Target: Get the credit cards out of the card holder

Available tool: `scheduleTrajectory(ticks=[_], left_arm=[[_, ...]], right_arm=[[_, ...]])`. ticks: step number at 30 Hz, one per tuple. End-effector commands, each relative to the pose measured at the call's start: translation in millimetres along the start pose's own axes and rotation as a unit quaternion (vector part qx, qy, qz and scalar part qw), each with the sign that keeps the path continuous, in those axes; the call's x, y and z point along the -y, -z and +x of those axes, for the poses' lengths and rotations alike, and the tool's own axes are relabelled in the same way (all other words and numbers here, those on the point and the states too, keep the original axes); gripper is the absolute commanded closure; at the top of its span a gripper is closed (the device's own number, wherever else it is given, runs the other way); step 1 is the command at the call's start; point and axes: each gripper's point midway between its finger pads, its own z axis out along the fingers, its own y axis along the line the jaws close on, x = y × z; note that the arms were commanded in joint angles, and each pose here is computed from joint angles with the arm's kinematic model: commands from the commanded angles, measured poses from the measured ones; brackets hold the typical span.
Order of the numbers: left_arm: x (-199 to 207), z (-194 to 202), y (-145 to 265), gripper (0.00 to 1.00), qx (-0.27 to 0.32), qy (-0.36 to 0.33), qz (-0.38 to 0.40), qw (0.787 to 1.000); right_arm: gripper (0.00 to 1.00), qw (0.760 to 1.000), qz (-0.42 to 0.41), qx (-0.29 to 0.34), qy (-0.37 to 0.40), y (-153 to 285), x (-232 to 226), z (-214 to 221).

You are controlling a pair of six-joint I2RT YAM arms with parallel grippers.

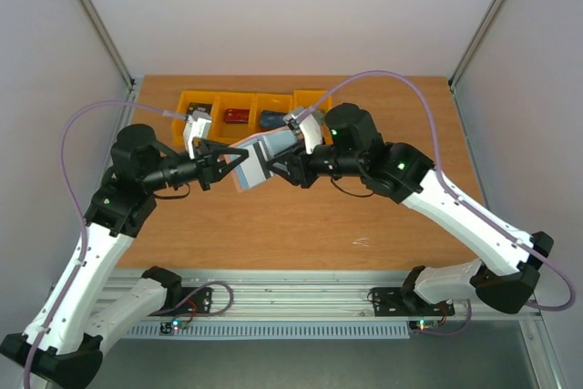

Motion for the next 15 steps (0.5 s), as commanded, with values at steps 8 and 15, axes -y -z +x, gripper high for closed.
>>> scheduleTrajectory(ticks=[8,15], left_arm=[[89,-29,24,1.00,0.068,-0.126,0.223,0.964],[81,-27,20,1.00,0.068,-0.115,0.212,0.968]], right_arm=[[0.71,0.992,-0.097,-0.040,0.067,33,-44,4],[0.82,0.984,-0.154,-0.017,0.086,32,-69,-11]])
